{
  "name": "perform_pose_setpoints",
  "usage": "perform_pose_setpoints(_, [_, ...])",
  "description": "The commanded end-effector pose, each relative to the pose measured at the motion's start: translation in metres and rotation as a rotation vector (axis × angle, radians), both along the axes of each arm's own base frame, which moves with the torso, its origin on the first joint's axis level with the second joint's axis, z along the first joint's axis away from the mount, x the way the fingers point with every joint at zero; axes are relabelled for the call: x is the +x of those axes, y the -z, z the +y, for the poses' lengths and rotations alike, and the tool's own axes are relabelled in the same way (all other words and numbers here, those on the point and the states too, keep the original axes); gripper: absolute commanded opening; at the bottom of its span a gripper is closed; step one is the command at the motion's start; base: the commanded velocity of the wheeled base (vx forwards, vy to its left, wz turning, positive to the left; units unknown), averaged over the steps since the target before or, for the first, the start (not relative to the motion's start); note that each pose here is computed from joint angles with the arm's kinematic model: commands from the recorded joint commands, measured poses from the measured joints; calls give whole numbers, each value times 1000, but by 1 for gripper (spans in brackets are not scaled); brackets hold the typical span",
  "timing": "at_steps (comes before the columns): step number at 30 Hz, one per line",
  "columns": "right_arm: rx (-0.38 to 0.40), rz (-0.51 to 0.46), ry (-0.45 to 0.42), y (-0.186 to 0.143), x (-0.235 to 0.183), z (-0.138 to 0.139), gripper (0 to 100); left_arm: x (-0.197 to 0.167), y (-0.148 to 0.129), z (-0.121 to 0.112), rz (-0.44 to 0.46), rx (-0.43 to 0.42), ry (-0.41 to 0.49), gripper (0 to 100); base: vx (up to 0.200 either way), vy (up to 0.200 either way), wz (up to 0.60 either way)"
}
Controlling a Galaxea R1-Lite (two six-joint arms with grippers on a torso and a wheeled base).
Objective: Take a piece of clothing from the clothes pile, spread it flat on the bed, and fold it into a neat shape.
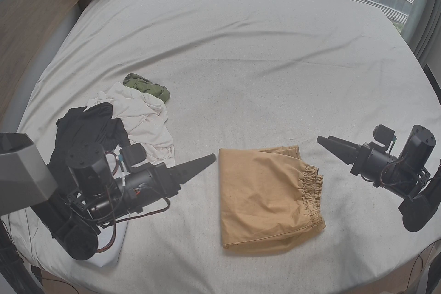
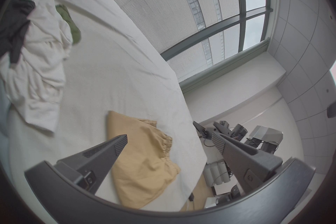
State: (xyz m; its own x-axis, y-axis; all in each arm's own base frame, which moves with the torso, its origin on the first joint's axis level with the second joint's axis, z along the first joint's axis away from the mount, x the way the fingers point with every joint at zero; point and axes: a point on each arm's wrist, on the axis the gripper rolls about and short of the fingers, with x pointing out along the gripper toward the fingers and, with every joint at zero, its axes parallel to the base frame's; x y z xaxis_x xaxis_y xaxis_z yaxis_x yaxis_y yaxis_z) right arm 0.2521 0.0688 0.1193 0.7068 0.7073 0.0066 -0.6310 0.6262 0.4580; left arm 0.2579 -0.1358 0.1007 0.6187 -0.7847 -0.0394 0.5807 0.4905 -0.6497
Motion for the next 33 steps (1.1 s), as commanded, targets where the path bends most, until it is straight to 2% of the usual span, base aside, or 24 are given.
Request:
perform_pose_setpoints(1, [-52, 43, -19, 14, -14, 1, 100, -3, 5, 22, 3, 39, -34, 100, 0, 0, 0])
perform_pose_setpoints(10, [-66, 48, -32, 17, -20, 3, 100, -7, 20, 24, -43, 135, -28, 100, 0, 0, 0])
perform_pose_setpoints(16, [-67, 55, -23, 18, -19, 1, 100, -6, 23, 23, -40, 145, -27, 100, 0, 0, 0])
perform_pose_setpoints(23, [-90, 138, 50, 40, -6, -15, 100, -5, 28, 23, -26, 150, -22, 100, 0, 0, 0])
perform_pose_setpoints(28, [-145, 181, 99, 61, 2, -29, 100, -3, 35, 22, -6, 162, -20, 100, 0, 0, 0])
perform_pose_setpoints(33, [-158, 229, 99, 73, 1, -31, 100, -1, 37, 21, -1, 163, -18, 100, 0, 0, 0])
